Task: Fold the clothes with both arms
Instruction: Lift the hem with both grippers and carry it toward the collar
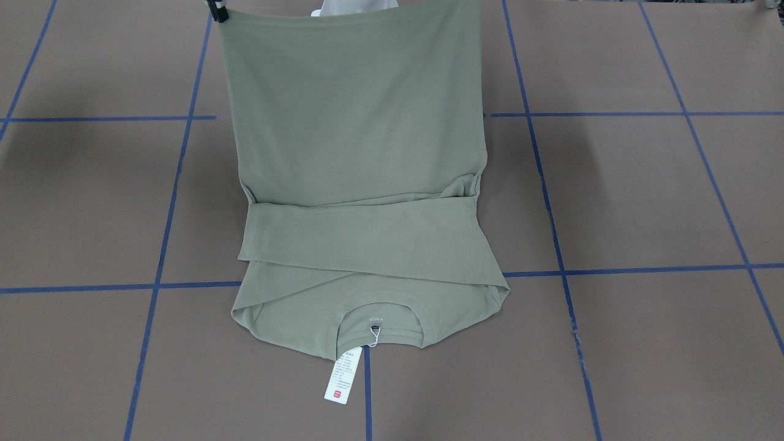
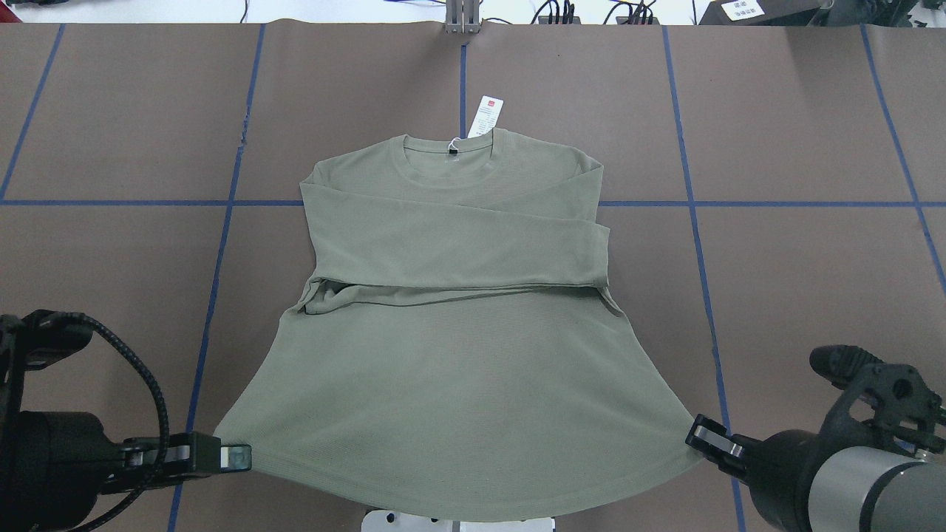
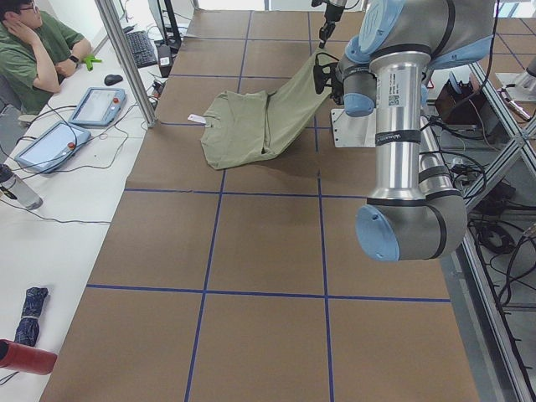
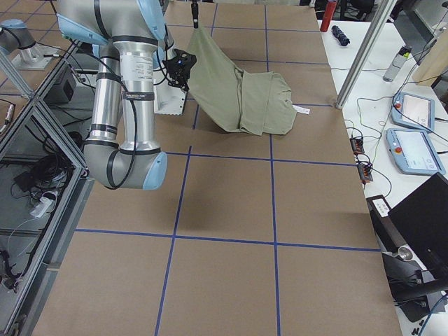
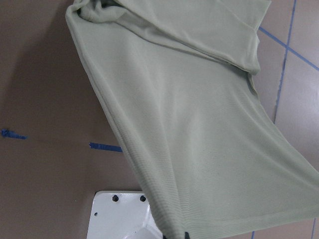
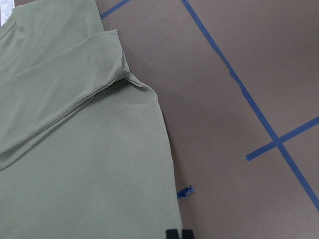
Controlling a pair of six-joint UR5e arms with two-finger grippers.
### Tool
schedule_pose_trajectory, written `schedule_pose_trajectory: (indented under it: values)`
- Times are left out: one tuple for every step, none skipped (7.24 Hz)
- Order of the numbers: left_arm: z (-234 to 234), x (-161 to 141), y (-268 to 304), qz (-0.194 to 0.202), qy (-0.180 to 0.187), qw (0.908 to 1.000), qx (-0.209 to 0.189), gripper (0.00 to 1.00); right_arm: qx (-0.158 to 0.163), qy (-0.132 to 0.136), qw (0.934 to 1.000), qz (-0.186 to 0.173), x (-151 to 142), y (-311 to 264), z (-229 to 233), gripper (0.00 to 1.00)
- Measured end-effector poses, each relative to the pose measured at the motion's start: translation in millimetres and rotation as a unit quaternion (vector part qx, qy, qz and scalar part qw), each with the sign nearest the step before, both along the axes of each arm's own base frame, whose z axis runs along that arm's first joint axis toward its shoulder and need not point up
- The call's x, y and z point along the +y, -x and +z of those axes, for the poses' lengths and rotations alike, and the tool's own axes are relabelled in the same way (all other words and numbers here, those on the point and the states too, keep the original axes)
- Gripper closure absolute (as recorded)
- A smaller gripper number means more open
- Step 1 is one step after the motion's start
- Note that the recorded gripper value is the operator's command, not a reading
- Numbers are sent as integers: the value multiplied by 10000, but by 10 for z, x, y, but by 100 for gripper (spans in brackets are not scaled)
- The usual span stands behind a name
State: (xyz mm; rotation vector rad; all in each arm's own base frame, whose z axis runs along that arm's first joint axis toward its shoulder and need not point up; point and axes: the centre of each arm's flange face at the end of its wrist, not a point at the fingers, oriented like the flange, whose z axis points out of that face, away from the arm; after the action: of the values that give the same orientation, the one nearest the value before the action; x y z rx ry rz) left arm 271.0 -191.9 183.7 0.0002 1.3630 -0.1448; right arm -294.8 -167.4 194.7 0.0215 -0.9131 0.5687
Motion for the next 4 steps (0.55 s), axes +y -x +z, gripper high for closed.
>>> schedule_pose_trajectory:
  values:
    - [5, -193, -121, -100, -337, 9993, -126, 100, 15, -244, 9997, -10, -192, 94, -123, 100]
    - [17, -523, -214, -353, -721, 9963, -316, 100, 108, -415, 9991, 62, -502, 267, -246, 100]
    - [56, -912, -222, -634, -1041, 9908, -583, 100, 284, -471, 9984, 148, -922, 447, -320, 100]
    - [136, -1251, -230, -826, -1197, 9858, -843, 100, 509, -504, 9972, 226, -1371, 578, -309, 100]
